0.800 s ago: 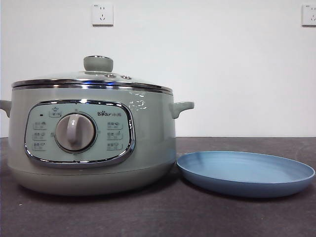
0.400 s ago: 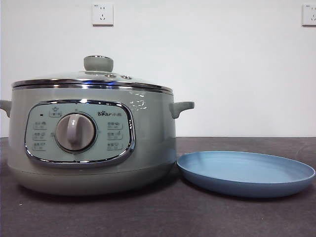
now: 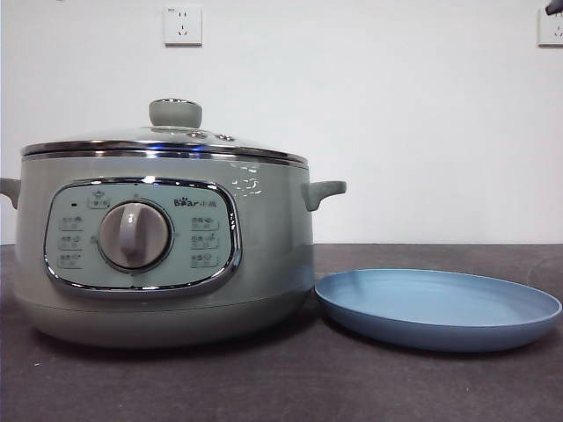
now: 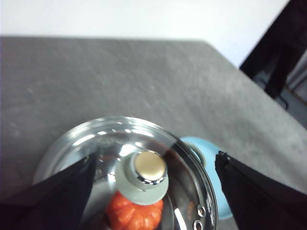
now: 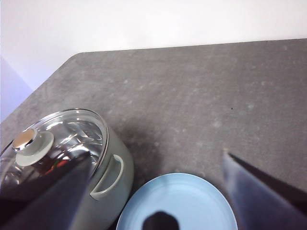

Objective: Take the pumpkin out from the steamer,put the pumpkin in the blue plate,close the lid

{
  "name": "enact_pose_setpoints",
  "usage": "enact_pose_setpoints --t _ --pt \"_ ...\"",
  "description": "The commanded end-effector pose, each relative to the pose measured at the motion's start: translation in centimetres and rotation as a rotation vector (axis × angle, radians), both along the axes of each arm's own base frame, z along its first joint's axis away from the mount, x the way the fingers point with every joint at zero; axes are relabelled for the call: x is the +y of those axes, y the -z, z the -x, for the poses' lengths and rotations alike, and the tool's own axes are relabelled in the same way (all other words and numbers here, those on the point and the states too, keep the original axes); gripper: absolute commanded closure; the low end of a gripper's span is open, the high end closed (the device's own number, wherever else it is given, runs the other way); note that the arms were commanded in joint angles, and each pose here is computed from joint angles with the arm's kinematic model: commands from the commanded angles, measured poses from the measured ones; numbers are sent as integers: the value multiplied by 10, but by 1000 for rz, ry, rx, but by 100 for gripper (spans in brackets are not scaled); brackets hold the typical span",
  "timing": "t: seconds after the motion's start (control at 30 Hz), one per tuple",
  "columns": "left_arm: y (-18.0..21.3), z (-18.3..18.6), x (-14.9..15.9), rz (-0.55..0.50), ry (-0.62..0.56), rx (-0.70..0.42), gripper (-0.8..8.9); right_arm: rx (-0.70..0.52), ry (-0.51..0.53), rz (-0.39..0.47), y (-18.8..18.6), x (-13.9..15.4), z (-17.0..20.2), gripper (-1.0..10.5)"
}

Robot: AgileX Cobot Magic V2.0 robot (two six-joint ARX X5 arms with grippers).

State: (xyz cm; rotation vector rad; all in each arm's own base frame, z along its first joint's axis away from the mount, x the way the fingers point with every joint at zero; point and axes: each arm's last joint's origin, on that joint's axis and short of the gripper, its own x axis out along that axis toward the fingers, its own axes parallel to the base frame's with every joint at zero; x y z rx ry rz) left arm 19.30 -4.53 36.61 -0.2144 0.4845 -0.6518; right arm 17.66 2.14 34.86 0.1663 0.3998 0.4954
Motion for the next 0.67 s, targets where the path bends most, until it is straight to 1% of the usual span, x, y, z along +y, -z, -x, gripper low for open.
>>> enact_pose_setpoints --t 0.03,0.13,0.27,0.47,0.67 --pt "2 -10 -16 -88 23 13 406 5 -7 -7 0 2 0 474" --pt "6 -23 -36 -183 25 42 405 9 -8 -7 0 2 0 474" --pt "15 -40 -60 -285 32 79 405 9 -8 -7 0 2 0 474" --pt "36 -57 -85 -381 51 124 406 25 -7 -5 2 2 1 474" --pt "52 -66 -93 -427 64 179 406 31 -7 -5 2 2 1 474"
